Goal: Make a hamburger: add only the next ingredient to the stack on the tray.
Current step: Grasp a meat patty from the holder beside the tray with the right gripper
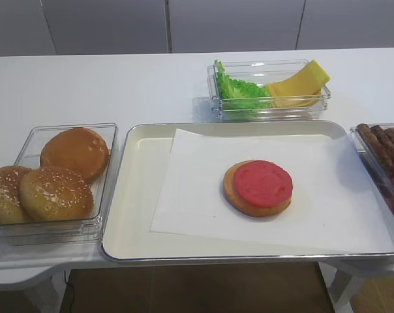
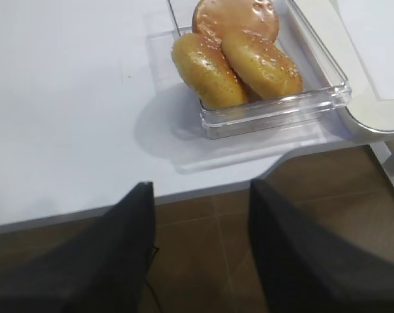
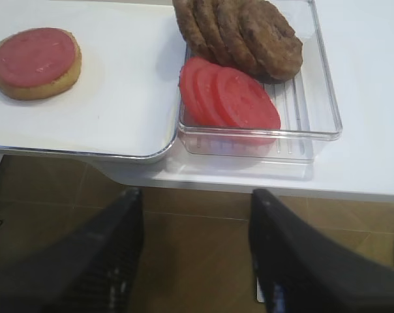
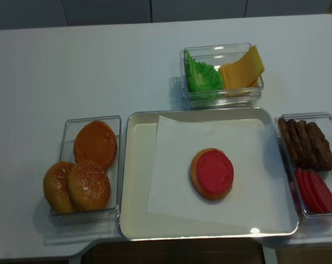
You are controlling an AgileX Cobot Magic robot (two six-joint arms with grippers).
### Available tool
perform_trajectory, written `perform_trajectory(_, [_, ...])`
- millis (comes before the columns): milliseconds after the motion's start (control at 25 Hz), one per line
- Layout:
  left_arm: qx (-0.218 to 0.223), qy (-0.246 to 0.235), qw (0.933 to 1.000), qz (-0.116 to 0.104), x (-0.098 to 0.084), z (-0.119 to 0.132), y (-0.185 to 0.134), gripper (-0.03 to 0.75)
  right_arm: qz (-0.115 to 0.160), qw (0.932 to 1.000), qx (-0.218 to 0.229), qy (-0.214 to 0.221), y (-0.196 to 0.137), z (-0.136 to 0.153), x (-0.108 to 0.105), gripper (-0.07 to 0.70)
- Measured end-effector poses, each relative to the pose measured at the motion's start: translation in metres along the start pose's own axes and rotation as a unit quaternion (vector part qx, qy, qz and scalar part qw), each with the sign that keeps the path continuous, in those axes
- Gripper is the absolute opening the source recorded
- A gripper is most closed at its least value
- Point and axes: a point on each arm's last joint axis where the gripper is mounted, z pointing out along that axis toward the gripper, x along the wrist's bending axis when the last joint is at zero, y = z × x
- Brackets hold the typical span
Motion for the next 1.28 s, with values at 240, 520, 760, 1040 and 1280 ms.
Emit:
perform_trajectory(240, [0.0, 0.0, 1.0, 0.0, 0.0, 0.0, 0.0, 0.351, 0.0, 1.0, 0.0, 0.0, 0.0, 0.0, 0.0, 0.394])
perform_trajectory(520, [0.0, 0.0, 1.0, 0.0, 0.0, 0.0, 0.0, 0.351, 0.0, 1.0, 0.0, 0.0, 0.0, 0.0, 0.0, 0.394])
perform_trajectory(760, [0.0, 0.0, 1.0, 0.0, 0.0, 0.0, 0.0, 0.351, 0.0, 1.0, 0.0, 0.0, 0.0, 0.0, 0.0, 0.394])
perform_trajectory(1040, [0.0, 0.0, 1.0, 0.0, 0.0, 0.0, 0.0, 0.351, 0.0, 1.0, 0.0, 0.0, 0.0, 0.0, 0.0, 0.394])
perform_trajectory(1280, [0.0, 0.0, 1.0, 0.0, 0.0, 0.0, 0.0, 0.351, 0.0, 1.0, 0.0, 0.0, 0.0, 0.0, 0.0, 0.394])
